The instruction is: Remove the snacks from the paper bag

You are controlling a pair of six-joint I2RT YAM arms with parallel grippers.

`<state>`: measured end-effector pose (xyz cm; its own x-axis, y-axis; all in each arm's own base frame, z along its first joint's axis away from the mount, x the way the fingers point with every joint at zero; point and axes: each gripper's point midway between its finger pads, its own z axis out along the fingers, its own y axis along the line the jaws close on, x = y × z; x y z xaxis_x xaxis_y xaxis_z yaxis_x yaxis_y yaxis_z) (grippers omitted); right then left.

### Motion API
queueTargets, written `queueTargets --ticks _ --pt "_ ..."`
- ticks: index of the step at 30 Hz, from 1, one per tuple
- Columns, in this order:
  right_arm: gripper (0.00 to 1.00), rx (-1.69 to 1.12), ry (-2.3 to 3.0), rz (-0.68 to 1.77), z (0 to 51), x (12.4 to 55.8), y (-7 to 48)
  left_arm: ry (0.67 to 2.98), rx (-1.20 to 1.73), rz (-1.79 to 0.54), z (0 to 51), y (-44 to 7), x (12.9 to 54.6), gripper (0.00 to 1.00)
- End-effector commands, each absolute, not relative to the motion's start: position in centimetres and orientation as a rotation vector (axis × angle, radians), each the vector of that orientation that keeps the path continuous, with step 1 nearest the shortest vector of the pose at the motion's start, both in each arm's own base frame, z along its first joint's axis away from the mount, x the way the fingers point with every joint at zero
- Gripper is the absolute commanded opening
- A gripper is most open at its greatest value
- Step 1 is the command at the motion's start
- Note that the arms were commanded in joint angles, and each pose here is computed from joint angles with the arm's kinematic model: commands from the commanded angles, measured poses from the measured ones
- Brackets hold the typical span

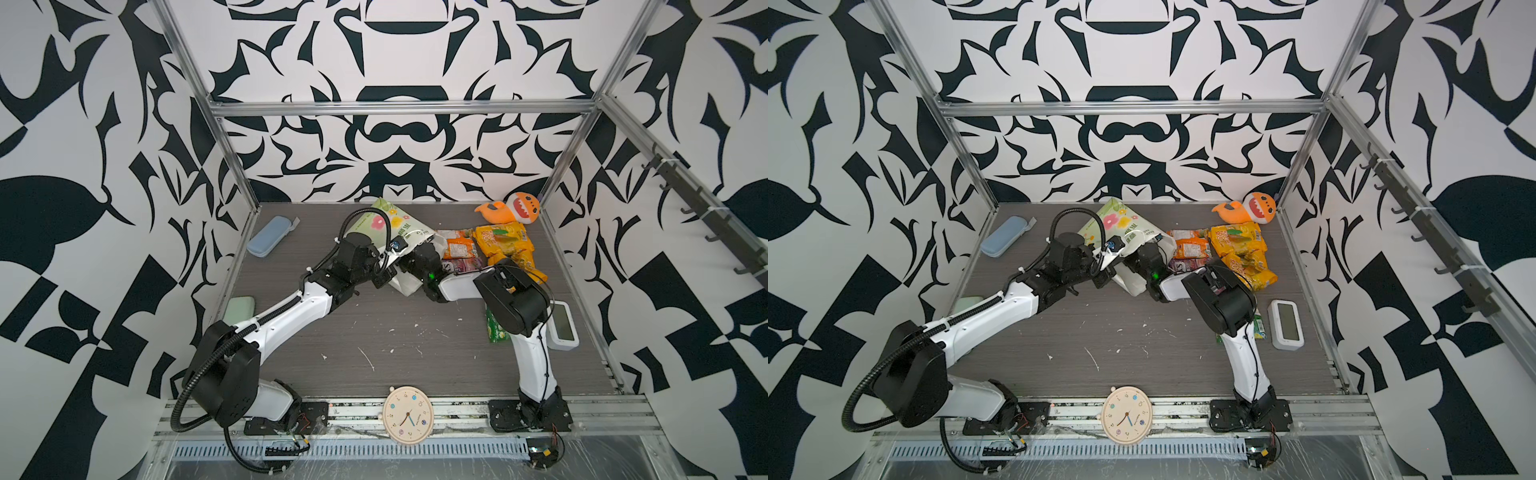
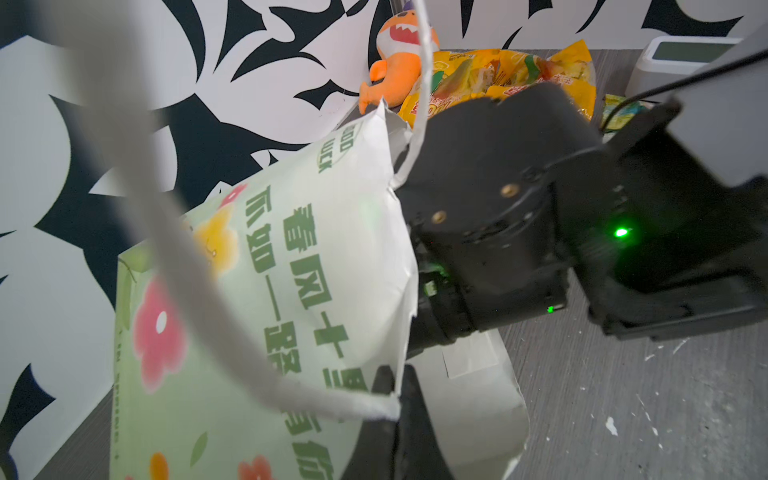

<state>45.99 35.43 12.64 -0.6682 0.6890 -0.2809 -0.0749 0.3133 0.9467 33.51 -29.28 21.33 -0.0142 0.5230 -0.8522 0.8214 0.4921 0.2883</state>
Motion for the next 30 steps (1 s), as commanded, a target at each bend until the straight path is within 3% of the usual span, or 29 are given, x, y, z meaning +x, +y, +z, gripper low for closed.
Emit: queueTargets --ticks 1,23,30 --pt "0.0 0.45 1.735 1.508 18.6 45.0 35.2 1.727 1.17 -0.326 20.2 -28.4 33.3 0.0" --pt "0.0 0.203 1.91 1.266 19.4 37.6 30.9 1.791 1.097 -0.183 21.3 -26.0 35.7 0.0" --pt "0.0 -0.002 1.912 1.116 23.2 34.6 28.8 1.842 1.005 -0.141 22.4 -24.1 37.5 0.0"
